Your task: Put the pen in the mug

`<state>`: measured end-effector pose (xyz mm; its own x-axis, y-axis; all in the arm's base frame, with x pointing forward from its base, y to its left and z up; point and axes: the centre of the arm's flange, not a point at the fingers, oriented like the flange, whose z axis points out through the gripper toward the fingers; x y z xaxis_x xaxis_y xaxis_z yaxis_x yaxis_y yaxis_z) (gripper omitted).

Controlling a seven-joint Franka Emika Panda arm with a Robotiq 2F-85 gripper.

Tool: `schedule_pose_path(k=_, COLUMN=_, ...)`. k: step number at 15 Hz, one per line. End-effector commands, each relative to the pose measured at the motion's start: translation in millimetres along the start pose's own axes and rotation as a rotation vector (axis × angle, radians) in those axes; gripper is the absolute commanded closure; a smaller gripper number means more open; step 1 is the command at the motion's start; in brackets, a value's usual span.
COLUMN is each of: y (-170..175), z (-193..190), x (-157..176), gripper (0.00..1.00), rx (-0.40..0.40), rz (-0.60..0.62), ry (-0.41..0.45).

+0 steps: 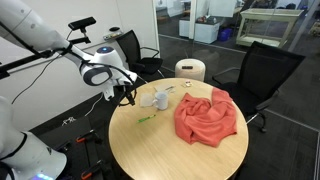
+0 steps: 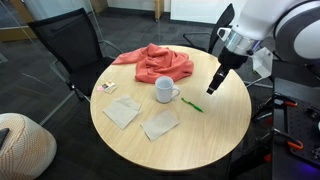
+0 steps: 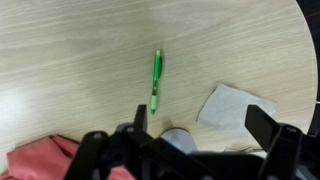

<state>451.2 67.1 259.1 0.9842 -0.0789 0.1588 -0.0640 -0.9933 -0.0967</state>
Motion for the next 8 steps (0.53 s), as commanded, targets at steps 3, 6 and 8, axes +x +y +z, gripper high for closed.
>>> schedule_pose_path(k=3, y=8, z=46, x=24, gripper=0.0, rx=0.002, rz=0.056, ry=-0.019)
schedule_pose_path(k=6, y=16, z=65, x=35, gripper=0.0, rx=-0.01, rz=0.081, ry=-0.029)
schedule_pose_path(k=8, y=22, z=76, x=43, gripper=0.0, rx=-0.022, rz=0.103, ry=-0.035)
